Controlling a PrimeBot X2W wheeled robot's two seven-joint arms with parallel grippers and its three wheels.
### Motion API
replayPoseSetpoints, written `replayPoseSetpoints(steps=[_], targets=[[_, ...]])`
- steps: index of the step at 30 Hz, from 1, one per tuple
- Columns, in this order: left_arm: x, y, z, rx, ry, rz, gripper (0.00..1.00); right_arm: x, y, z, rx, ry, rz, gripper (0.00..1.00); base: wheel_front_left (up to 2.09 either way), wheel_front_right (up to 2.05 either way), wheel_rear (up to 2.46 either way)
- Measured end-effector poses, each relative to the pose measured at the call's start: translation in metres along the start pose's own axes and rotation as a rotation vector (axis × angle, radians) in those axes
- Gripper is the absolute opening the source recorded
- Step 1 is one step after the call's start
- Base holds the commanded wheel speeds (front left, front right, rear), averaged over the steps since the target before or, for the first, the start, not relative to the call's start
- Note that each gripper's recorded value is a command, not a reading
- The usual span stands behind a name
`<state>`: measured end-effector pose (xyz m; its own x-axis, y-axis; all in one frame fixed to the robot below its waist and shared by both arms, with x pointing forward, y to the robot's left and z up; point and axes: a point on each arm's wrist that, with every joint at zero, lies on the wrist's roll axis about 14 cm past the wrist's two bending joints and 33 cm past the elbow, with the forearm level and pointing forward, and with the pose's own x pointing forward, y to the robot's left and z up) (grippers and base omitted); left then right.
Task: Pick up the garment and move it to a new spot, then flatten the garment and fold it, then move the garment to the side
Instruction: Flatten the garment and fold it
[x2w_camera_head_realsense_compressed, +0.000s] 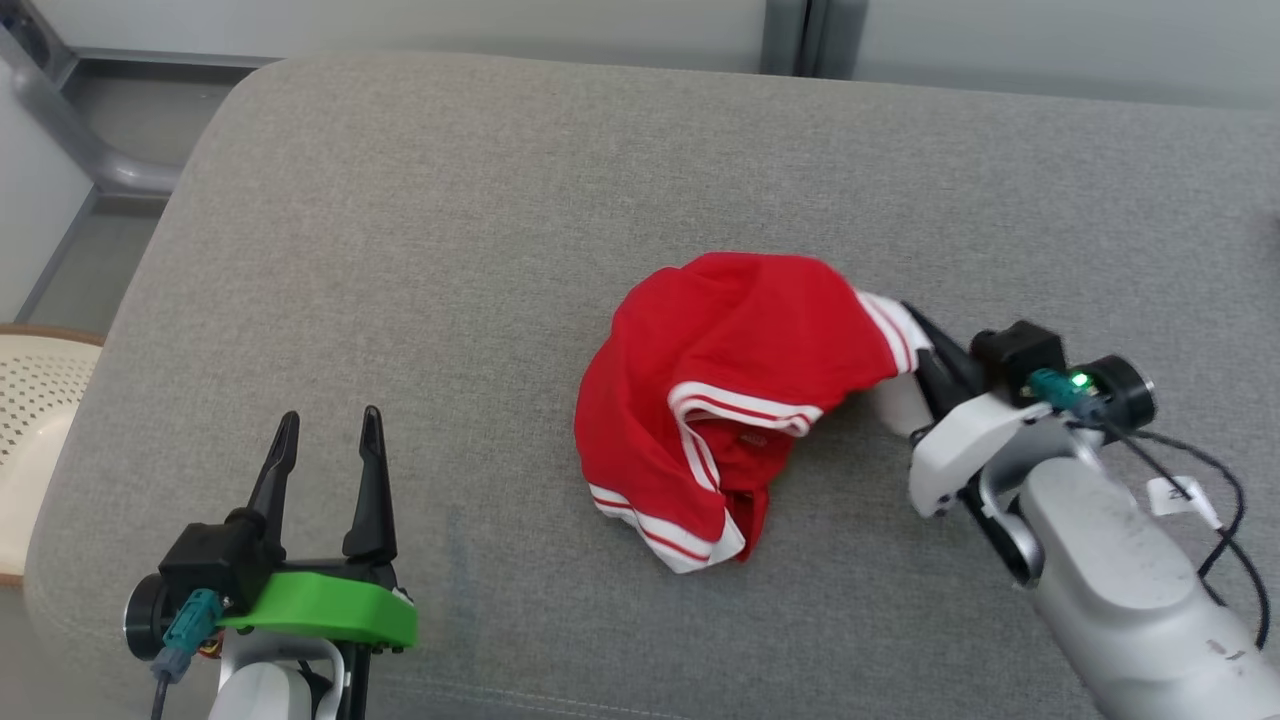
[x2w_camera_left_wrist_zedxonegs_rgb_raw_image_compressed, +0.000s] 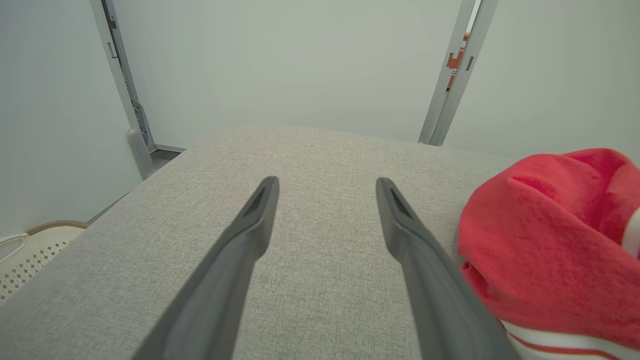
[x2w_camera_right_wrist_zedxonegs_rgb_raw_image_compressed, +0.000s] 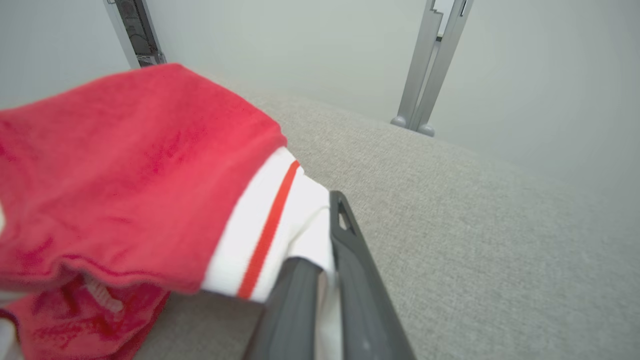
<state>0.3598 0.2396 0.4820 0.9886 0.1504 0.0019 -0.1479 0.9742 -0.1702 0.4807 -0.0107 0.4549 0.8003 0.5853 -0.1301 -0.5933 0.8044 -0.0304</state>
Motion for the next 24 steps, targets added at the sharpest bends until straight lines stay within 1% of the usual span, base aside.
replayPoseSetpoints(steps=[4,8,17,21,24], targets=[[0.002,-0.008,0.001,-0.003,-0.005,-0.024,1.0,-0.013,-0.044,0.038,-0.058,-0.106,-0.098,0.0,0.0,0.0,0.0],[0.003,-0.017,0.003,-0.008,-0.013,-0.051,1.0,-0.037,-0.081,0.063,-0.118,-0.166,-0.186,0.0,0.0,0.0,0.0],[-0.003,-0.025,0.009,-0.012,-0.032,-0.079,1.0,-0.089,-0.144,0.125,-0.264,-0.275,-0.343,0.0,0.0,0.0,0.0],[-0.008,-0.026,0.009,-0.014,-0.033,-0.08,1.0,-0.105,-0.157,0.145,-0.29,-0.304,-0.391,0.0,0.0,0.0,0.0],[-0.01,-0.025,0.01,-0.016,-0.035,-0.077,1.0,-0.108,-0.155,0.158,-0.301,-0.325,-0.394,0.0,0.0,0.0,0.0]])
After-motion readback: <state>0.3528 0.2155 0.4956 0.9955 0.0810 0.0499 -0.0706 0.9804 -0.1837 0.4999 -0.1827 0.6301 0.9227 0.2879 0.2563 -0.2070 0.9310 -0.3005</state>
